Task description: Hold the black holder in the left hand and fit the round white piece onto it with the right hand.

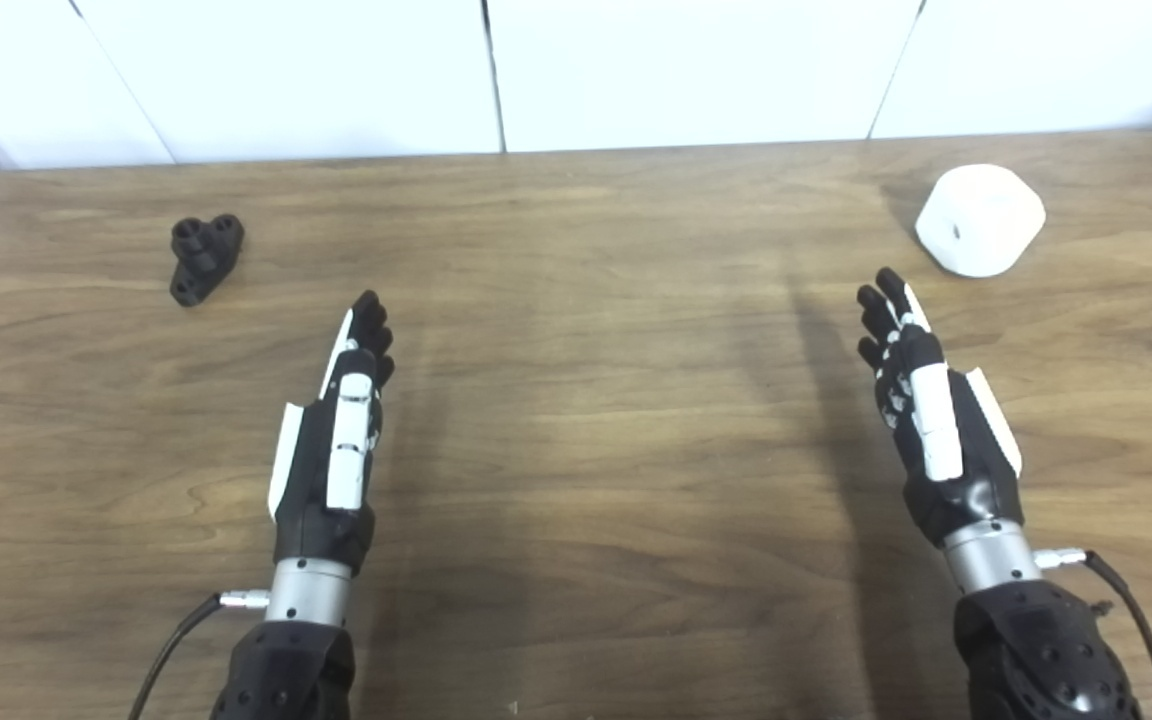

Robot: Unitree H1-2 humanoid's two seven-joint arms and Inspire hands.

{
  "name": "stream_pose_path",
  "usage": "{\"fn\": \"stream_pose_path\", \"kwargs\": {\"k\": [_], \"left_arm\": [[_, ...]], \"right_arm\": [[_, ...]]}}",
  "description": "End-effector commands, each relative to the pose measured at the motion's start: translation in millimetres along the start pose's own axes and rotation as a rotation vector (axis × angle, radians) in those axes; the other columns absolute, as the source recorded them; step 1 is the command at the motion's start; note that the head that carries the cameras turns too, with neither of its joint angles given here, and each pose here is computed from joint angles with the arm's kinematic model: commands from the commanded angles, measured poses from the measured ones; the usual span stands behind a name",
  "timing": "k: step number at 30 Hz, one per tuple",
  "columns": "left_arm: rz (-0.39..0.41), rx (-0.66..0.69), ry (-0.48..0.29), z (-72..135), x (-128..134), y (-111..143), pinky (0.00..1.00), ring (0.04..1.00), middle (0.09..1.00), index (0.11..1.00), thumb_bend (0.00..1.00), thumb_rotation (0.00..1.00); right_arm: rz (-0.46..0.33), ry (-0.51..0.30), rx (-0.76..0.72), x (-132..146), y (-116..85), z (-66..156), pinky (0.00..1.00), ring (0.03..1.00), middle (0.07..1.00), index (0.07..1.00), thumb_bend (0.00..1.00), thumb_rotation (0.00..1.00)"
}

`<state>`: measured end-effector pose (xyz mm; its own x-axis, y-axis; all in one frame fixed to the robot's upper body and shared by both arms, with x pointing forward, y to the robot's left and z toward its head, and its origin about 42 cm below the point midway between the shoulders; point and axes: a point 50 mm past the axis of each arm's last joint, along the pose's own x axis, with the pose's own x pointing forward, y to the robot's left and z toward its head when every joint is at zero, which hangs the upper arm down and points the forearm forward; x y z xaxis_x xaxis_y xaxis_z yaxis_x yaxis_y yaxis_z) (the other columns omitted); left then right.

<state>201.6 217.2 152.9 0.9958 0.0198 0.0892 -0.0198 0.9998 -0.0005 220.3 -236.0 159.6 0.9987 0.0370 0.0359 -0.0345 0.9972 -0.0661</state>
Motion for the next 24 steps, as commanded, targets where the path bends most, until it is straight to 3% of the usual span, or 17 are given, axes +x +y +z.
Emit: {"fn": "stream_pose_path", "kwargs": {"k": [1,24], "left_arm": [[0.029,-0.027,0.058,-8,-36,-4,1.00,1.000,1.000,1.000,0.34,1.00],[0.018,-0.017,0.061,-17,-37,-18,1.00,1.000,1.000,0.999,0.34,1.00]], "right_arm": [[-0.012,0.058,0.007,-36,0,-12,1.00,1.000,0.975,1.000,0.66,1.00],[-0.014,0.054,0.018,-38,-14,-20,1.00,1.000,0.983,1.000,0.67,1.00]]}}
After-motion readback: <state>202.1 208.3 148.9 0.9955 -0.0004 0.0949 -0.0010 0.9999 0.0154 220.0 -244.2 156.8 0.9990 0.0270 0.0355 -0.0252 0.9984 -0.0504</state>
